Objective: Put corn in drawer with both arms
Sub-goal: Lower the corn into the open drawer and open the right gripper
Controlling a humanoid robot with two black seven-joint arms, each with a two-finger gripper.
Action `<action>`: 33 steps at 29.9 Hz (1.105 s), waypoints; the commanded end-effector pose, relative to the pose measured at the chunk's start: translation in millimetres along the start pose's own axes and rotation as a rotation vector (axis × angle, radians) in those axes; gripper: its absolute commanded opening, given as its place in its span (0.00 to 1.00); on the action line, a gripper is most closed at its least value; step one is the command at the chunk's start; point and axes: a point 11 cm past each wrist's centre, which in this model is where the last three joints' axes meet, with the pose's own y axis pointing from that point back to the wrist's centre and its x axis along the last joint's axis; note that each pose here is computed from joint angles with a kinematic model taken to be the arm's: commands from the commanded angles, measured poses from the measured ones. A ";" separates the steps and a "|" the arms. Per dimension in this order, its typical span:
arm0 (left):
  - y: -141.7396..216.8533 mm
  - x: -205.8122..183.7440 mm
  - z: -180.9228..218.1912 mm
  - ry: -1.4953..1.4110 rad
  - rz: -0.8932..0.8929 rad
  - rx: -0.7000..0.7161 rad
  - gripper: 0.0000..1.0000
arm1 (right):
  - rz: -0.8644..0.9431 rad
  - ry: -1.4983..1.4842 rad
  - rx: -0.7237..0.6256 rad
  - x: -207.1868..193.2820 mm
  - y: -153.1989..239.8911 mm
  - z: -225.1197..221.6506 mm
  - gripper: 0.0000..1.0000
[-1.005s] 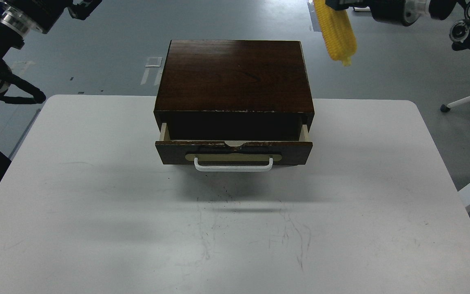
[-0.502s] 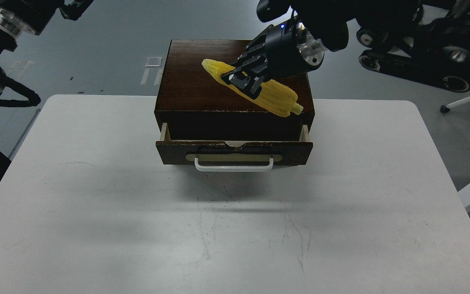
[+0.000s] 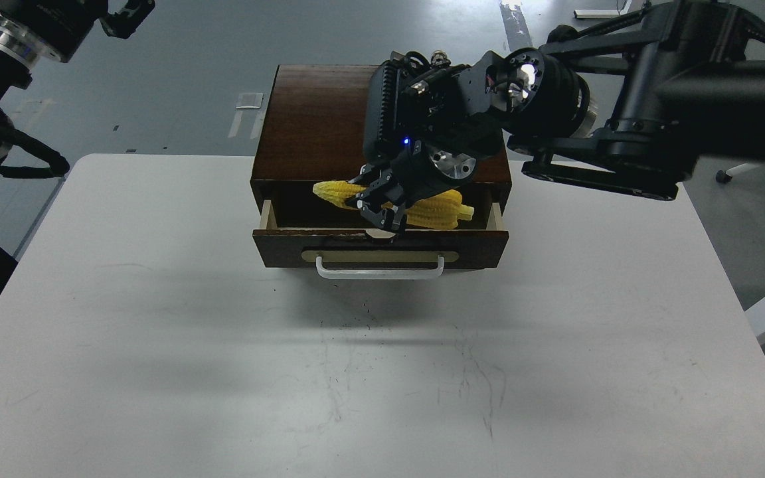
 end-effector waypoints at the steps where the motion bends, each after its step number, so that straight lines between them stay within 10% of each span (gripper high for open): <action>1: 1.9 1.8 -0.2 -0.002 0.004 0.003 0.98 | -0.023 0.065 -0.014 1.5 -4.3 1.0 0.00; 9: 1.9 2.5 1.7 -0.006 0.005 0.000 0.98 | -0.055 0.094 -0.002 -5.6 -10.2 -4.1 0.02; 16: 5.1 7.2 5.5 -0.016 0.014 0.000 0.98 | -0.047 0.068 -0.011 -7.2 -10.5 -1.8 0.48; 31: 8.9 12.9 11.1 -0.032 0.024 0.000 0.98 | -0.022 0.036 -0.017 -3.7 -5.3 1.9 0.59; 33: 9.2 13.4 11.6 -0.034 0.025 0.000 0.98 | 0.008 -0.040 -0.008 -1.4 -1.9 3.0 0.73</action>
